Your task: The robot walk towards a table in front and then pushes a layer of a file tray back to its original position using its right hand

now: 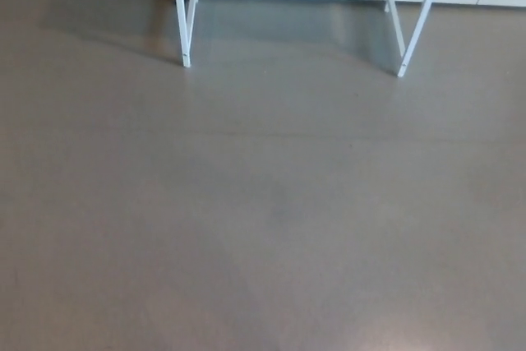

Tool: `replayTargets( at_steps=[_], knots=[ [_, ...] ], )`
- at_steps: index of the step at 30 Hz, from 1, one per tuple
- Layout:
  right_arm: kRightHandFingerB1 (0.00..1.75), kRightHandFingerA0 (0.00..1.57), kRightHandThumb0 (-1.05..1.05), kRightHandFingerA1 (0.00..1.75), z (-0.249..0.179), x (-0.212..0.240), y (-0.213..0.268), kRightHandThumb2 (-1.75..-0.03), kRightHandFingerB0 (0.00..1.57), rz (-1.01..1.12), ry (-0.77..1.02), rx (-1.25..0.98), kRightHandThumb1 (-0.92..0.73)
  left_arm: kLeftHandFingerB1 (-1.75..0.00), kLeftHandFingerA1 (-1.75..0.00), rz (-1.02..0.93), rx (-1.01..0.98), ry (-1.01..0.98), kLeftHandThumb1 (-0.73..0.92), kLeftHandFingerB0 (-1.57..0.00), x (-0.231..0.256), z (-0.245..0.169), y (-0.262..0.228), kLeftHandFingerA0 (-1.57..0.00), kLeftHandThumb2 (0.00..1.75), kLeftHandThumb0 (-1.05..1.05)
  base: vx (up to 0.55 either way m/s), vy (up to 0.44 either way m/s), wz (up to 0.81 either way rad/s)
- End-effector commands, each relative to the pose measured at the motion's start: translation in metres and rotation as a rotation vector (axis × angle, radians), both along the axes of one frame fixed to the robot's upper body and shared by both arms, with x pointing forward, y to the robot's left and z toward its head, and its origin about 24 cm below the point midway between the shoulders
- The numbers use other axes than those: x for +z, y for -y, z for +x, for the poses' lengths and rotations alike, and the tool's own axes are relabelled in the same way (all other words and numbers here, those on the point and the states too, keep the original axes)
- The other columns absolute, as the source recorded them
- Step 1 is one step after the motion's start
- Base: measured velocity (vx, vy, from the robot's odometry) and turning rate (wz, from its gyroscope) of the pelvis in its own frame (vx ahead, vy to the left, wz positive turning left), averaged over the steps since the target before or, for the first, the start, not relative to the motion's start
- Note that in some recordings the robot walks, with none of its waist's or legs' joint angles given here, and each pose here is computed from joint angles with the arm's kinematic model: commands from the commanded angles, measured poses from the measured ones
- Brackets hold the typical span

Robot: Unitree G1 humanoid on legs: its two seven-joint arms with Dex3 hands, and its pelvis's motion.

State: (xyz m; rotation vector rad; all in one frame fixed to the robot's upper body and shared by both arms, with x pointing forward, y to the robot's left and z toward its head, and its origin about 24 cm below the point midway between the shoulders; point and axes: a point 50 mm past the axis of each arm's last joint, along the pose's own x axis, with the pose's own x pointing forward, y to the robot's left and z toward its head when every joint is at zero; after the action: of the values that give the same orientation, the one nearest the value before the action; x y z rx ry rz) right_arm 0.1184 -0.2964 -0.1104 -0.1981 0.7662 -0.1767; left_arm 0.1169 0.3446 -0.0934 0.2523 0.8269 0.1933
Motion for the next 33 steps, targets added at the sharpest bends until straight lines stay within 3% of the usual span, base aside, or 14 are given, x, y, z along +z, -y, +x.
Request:
replayTargets(
  at_steps=[1,16,33],
  knots=[
    [0.37,0.53,-0.18,0.44,0.0,0.001,0.004,-0.56,0.37,-0.013,0.004,-0.001,-0.58,-0.34,-0.44,0.008,-0.003,0.018,0.59,-0.37,0.001,-0.003,-0.002,-0.45,0.57,-0.14,0.21,0.006,0.12],
    [0.38,0.56,-0.2,0.46,0.006,0.004,0.004,-0.56,0.37,-0.035,0.013,0.023,-0.57,-0.4,-0.44,0.035,-0.018,0.019,0.53,-0.42,0.003,-0.003,-0.004,-0.42,0.62,-0.25,0.27,-0.158,0.09],
    [0.38,0.55,-0.21,0.46,0.011,0.002,-0.001,-0.57,0.38,-0.04,0.002,0.054,-0.57,-0.41,-0.46,0.076,-0.033,-0.001,0.52,-0.43,0.002,-0.014,-0.008,-0.42,0.64,-0.28,0.32,0.136,-0.15]
  ],
)
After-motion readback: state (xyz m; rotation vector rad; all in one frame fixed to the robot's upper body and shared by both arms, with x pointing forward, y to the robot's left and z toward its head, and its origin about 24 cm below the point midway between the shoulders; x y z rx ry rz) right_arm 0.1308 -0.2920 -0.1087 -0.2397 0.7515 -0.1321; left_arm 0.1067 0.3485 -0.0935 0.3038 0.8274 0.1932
